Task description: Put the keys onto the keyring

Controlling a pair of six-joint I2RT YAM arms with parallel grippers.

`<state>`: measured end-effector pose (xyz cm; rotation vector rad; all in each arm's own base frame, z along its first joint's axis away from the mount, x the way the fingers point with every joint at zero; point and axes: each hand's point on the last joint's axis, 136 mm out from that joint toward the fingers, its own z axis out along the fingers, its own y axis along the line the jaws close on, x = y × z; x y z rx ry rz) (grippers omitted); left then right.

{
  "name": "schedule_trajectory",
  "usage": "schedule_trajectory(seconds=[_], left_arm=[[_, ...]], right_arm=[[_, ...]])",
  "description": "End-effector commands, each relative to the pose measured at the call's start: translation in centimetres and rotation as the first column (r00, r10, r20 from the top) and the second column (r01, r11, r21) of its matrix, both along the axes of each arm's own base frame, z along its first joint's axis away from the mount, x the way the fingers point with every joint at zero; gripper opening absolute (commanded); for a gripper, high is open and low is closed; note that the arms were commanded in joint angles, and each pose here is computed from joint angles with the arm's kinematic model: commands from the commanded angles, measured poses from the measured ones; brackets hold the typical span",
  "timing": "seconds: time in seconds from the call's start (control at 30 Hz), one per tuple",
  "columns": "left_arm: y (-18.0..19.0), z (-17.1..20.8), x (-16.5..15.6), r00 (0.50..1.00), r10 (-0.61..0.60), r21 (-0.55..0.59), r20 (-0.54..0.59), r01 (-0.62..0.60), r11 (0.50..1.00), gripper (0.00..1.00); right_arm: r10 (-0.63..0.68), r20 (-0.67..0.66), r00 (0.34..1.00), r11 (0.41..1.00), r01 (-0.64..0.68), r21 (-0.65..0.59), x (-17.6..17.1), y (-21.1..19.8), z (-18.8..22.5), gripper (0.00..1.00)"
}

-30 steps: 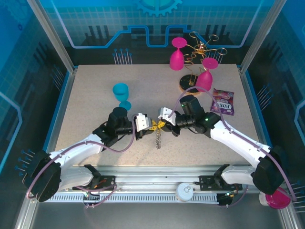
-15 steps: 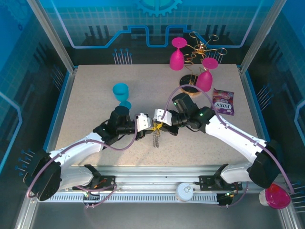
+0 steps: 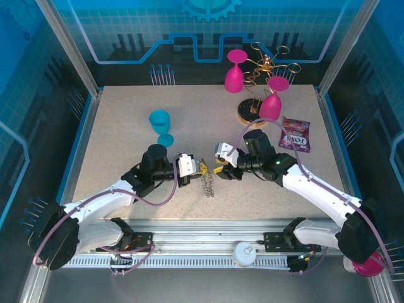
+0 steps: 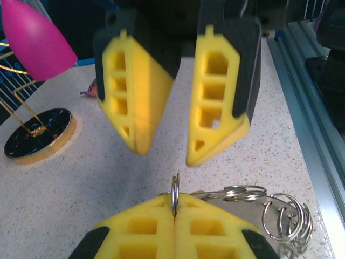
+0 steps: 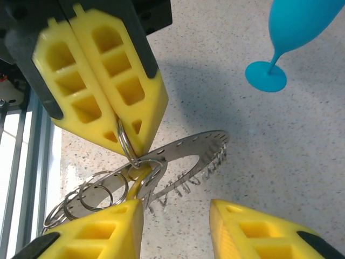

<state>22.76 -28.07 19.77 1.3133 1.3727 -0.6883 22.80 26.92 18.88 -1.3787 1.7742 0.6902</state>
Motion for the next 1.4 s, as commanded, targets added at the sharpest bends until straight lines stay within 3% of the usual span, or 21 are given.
schedule_trajectory(seconds=[0.0,0.37,0.8,1.1,1.27,1.37], left_arm=[[-0.5,2.6,-1.2,0.993,-0.068,-0.081,0.101,0.077,0.994,0.0],[-0.5,3.6,-1.6,0.986,-0.077,-0.13,0.145,0.096,0.987,0.0],[-0.5,4.6,-1.8,0.983,-0.08,-0.186,0.166,0.111,0.976,0.0],[-0.2,5.5,-0.5,0.99,-0.008,-0.255,0.138,0.043,0.966,0.0],[-0.1,5.2,-0.3,0.992,0.005,-0.243,0.124,0.026,0.97,0.0],[-0.1,5.0,0.0,0.993,0.016,-0.236,0.119,0.012,0.972,0.0]], right_arm=[[0.025,-0.005,1.0,0.997,-0.024,0.07,-0.3,1.0,0.8,0.4],[0.08,-0.015,0.997,0.989,-0.078,0.125,-1.4,2.3,0.3,0.46],[0.088,-0.02,0.996,0.972,-0.082,0.218,-1.4,3.2,0.5,0.45],[0.049,0.003,0.999,0.951,-0.048,0.306,-1.2,3.3,1.2,0.52],[-0.004,0.046,0.999,0.95,-0.01,0.311,-0.6,2.8,1.7,0.48],[-0.021,0.076,0.997,0.957,-0.003,0.291,-0.5,2.4,1.7,0.4]])
